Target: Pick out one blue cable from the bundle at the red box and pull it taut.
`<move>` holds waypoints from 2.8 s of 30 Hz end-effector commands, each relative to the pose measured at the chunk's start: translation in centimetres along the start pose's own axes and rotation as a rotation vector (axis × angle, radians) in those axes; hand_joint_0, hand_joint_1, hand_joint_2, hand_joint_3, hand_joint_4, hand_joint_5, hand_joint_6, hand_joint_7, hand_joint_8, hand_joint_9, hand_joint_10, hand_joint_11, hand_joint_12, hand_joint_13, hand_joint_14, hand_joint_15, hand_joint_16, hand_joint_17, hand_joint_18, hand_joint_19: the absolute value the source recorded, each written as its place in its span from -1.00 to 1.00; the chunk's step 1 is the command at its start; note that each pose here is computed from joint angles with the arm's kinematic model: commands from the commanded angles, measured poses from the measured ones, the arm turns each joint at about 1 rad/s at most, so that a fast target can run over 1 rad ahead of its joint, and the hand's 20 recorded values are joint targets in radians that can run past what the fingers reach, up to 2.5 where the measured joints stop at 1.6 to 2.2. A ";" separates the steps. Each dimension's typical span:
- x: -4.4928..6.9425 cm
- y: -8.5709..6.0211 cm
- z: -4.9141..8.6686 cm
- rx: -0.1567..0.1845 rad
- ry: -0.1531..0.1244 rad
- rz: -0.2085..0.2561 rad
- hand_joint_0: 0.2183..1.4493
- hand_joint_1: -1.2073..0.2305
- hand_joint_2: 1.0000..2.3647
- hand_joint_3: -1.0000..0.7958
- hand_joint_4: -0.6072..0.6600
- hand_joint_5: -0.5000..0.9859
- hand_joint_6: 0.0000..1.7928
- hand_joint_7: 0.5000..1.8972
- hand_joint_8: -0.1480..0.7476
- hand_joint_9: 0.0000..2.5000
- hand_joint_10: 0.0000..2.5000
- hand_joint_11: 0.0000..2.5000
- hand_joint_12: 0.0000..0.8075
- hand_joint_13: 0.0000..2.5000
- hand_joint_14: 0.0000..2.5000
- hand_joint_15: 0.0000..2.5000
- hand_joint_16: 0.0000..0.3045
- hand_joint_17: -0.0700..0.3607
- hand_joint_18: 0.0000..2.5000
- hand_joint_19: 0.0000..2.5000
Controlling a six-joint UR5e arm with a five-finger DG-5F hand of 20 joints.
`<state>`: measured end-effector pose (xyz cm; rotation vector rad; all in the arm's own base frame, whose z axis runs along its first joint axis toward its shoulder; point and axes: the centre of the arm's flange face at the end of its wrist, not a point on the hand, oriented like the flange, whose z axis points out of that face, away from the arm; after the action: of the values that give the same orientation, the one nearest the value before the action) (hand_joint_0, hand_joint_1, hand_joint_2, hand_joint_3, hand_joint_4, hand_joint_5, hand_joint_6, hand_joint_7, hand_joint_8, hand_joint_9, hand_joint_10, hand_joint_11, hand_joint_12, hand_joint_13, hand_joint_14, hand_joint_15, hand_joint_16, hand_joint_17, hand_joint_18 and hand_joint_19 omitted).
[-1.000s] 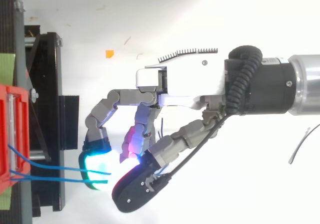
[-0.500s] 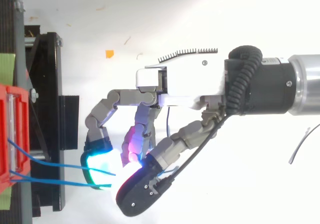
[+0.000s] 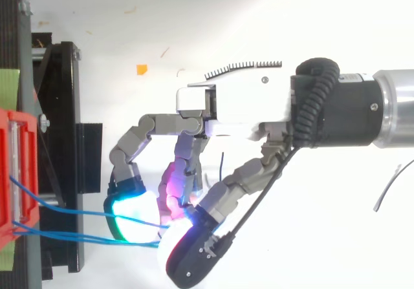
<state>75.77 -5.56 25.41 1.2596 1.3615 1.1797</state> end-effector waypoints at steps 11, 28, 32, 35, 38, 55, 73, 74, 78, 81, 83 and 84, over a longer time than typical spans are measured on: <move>0.0 0.0 0.0 0.000 0.000 0.000 -0.51 -0.65 -1.00 -0.44 -0.12 -0.42 -0.01 -0.32 -0.05 0.11 -0.97 -0.33 -0.19 -0.14 -0.98 -0.60 -0.67 -0.15 -0.10 -0.50; 0.0 -0.1 -0.1 0.006 0.000 0.000 -0.16 -0.67 -0.99 -0.36 -0.28 -0.43 0.01 -0.16 -0.05 0.09 -0.97 -0.33 -0.22 -0.17 -0.98 -0.61 -0.69 -0.18 -0.13 -0.50; 0.0 -0.1 -0.1 0.009 0.000 0.000 -0.08 -0.73 -1.00 -0.44 -0.49 -0.42 0.03 -0.14 -0.11 0.11 -0.97 -0.33 -0.26 -0.25 -0.98 -0.63 -0.70 -0.19 -0.17 -0.53; 0.0 -0.1 -0.1 0.009 0.000 0.000 -0.13 -0.74 -1.00 -0.44 -0.53 -0.41 0.04 -0.19 -0.12 0.11 -0.97 -0.32 -0.25 -0.28 -0.98 -0.63 -0.70 -0.19 -0.22 -0.54; 0.0 -0.1 -0.1 0.009 0.000 0.000 -0.20 -0.77 -1.00 -0.44 -0.48 -0.41 0.04 -0.22 -0.13 0.06 -0.97 -0.32 -0.24 -0.32 -0.98 -0.64 -0.69 -0.18 -0.24 -0.54; 0.0 -0.2 -0.2 0.021 0.009 0.001 -0.59 -0.19 -1.00 -0.44 -0.09 -0.41 -0.06 -0.46 -0.06 0.09 -0.98 -0.37 -0.14 -0.27 -0.99 -0.66 -0.63 -0.09 -0.16 -0.53; -0.1 0.1 -0.5 0.024 0.011 0.001 -0.40 -0.39 -0.98 -0.16 -0.19 -0.37 -0.01 -0.28 -0.03 0.17 -0.98 -0.34 -0.17 -0.20 -0.98 -0.62 -0.64 -0.11 -0.11 -0.50; -0.2 0.1 -0.5 0.024 0.009 0.001 -0.41 -0.40 -0.98 -0.15 -0.19 -0.37 -0.02 -0.27 -0.04 0.17 -0.97 -0.35 -0.17 -0.20 -0.99 -0.62 -0.64 -0.11 -0.11 -0.50; -0.1 0.1 -0.5 0.024 0.011 0.001 -0.40 -0.43 -0.98 -0.12 -0.18 -0.36 -0.02 -0.24 -0.03 0.18 -0.98 -0.35 -0.16 -0.19 -0.99 -0.62 -0.64 -0.10 -0.10 -0.51; -0.2 0.1 -0.5 0.024 0.009 0.001 -0.40 -0.44 -0.98 -0.13 -0.18 -0.36 -0.02 -0.24 -0.02 0.19 -0.98 -0.34 -0.16 -0.18 -0.99 -0.61 -0.64 -0.10 -0.09 -0.51; -0.1 0.1 -0.5 0.024 0.011 0.001 -0.39 -0.43 -0.98 -0.14 -0.17 -0.36 -0.02 -0.24 -0.03 0.18 -0.98 -0.35 -0.15 -0.18 -0.99 -0.62 -0.64 -0.10 -0.10 -0.51; -0.1 0.1 -0.5 0.024 0.011 0.001 -0.39 -0.43 -0.98 -0.14 -0.17 -0.36 -0.02 -0.25 -0.02 0.18 -0.98 -0.34 -0.16 -0.18 -0.99 -0.62 -0.64 -0.10 -0.10 -0.51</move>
<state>75.33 -5.76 25.60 1.2734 1.3866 1.1749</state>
